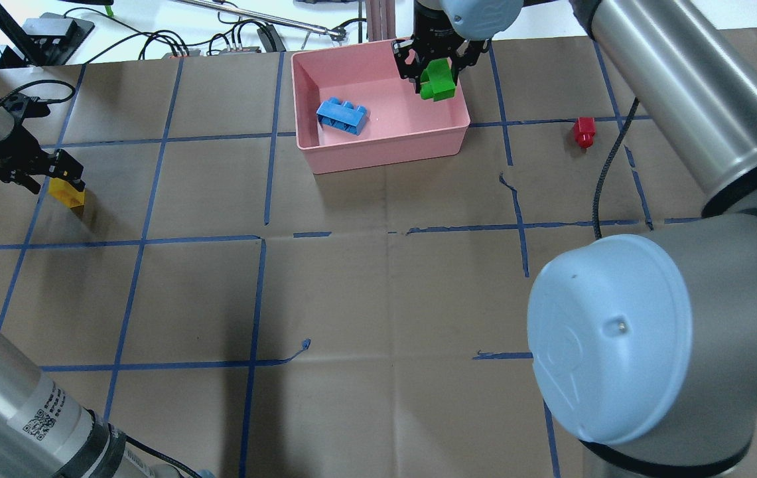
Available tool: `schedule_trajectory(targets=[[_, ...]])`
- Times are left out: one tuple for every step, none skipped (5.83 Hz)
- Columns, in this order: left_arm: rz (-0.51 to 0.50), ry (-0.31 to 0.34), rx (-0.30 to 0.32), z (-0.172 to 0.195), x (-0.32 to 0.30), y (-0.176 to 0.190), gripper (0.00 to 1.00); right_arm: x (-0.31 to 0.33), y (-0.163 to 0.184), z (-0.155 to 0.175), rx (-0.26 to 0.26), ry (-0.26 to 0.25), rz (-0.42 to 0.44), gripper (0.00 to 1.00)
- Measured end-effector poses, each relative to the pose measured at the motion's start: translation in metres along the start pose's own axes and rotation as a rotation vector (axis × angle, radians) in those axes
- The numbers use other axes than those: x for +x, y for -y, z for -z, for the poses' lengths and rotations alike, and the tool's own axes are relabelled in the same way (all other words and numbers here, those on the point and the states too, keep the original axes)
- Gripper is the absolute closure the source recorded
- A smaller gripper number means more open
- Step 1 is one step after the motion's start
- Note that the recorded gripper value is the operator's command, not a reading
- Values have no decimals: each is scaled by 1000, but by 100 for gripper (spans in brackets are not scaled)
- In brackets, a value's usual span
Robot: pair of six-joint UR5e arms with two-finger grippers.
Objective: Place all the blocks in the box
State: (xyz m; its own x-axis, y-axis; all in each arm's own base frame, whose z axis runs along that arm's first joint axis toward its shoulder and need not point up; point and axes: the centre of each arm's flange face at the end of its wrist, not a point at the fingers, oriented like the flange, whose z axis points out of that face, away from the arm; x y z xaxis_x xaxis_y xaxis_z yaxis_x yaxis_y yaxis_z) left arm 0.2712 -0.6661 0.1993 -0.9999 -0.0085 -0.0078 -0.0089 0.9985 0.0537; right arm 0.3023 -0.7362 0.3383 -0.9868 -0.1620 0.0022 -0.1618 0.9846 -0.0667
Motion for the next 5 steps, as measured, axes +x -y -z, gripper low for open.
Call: schedule_trajectory(targets=[[-1, 2, -4, -3, -1, 1, 100, -9, 16, -40, 23, 28, 6, 50], [2, 7, -1, 1, -2, 1, 100, -13, 26, -67, 47, 43, 9, 1], [4, 9, 2, 10, 1, 3, 100, -17, 32, -71, 88, 70, 10, 1], [-9, 2, 3, 26, 18, 5, 100, -20, 36, -58, 133, 107, 7, 1], [-15, -3, 11, 54, 58, 10, 100, -21, 33, -35, 142, 125, -1, 0]])
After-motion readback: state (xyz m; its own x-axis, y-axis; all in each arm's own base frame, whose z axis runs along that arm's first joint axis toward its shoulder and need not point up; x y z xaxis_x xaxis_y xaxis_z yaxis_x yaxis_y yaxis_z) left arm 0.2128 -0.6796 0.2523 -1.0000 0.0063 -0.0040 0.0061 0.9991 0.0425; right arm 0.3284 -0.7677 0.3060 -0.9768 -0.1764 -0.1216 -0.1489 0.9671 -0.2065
